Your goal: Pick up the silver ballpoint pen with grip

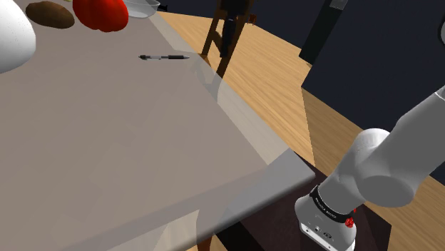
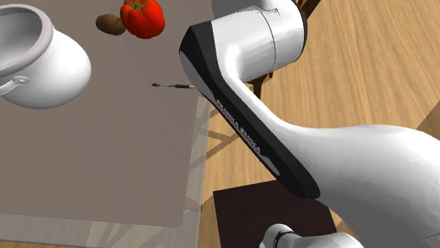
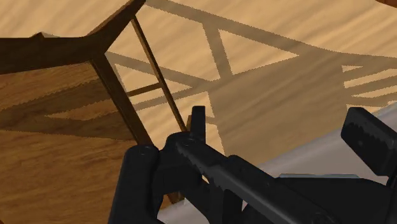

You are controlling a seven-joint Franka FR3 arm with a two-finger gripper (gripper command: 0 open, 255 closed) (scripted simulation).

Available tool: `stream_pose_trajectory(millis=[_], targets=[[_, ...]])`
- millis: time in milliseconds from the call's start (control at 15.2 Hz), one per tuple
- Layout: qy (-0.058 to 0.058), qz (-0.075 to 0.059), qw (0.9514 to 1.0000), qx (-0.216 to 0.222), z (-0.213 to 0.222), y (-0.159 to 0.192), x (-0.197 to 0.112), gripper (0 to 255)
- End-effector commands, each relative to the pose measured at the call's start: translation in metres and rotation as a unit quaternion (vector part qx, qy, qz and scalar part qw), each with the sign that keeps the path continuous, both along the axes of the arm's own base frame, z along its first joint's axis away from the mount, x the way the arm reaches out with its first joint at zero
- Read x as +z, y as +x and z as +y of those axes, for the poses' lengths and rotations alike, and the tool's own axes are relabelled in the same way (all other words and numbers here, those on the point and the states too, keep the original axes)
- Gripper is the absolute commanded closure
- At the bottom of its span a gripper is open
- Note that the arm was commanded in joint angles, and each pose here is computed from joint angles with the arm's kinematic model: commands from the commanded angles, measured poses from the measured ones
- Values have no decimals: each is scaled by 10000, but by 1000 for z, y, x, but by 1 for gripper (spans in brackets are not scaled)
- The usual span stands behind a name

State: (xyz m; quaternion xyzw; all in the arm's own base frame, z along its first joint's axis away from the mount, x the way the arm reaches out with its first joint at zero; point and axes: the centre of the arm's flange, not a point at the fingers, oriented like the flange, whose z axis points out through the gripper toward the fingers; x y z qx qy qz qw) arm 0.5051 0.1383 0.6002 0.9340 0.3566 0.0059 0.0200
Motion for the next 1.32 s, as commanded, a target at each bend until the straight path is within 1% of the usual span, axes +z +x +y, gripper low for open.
stream_pose_trajectory(millis=[0,198,396,594,792,858,1254], targets=[[-12,-26,9991,432,23,12,5,0],[-31,-61,9944,1055,59,27,10,0],[-50,-96,9858,1673,96,36,15,0],[-68,-130,9734,2285,134,41,19,0],[-86,-164,9572,2888,173,41,24,0],[-88,-167,9558,2935,176,41,24,0],[-88,-167,9558,2935,176,41,-7,0]])
